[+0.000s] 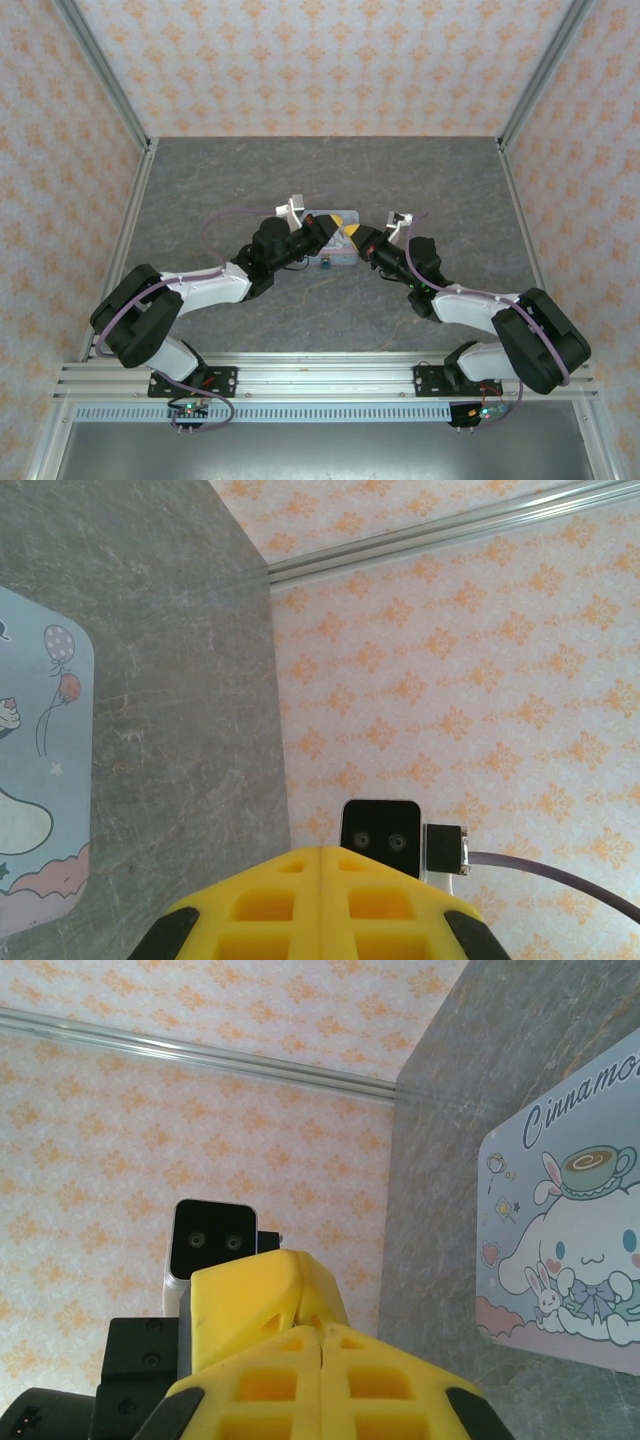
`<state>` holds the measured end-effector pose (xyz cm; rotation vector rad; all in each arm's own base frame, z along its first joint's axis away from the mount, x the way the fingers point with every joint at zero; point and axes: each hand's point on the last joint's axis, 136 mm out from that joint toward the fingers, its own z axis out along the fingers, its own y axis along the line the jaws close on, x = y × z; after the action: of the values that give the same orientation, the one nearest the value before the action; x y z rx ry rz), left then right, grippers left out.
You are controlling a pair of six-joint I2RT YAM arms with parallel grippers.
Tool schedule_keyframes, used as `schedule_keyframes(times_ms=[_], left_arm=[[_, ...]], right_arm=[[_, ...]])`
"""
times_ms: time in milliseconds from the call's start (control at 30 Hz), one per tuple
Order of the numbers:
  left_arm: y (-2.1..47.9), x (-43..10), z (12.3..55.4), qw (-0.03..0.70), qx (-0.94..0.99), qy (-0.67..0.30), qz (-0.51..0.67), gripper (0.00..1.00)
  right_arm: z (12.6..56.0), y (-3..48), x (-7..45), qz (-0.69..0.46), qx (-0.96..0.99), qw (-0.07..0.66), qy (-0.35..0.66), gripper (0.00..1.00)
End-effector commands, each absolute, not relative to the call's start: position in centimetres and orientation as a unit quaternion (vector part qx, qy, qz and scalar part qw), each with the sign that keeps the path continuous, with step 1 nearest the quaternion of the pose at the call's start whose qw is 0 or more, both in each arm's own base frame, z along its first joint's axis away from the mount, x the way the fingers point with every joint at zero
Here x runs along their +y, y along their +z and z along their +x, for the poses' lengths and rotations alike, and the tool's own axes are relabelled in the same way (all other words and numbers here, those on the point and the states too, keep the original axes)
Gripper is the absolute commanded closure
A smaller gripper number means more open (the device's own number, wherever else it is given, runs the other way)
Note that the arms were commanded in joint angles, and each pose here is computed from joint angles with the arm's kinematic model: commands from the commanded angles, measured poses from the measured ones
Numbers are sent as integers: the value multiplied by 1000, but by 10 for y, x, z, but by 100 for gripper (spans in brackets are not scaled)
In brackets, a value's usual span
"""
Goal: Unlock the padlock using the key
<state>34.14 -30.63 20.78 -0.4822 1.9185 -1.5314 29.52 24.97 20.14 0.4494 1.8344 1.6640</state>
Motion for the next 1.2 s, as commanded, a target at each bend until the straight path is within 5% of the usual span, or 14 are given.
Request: schedule_keyframes(times_ms=[0,1167], left_arm=[[228,-303,339,333,707,-596,-183,100],[215,-311,335,328,727,-570,-198,100]], right_arm=[[300,215,248,162,679,323,639,100],[286,231,266,99,668,295,676,100]])
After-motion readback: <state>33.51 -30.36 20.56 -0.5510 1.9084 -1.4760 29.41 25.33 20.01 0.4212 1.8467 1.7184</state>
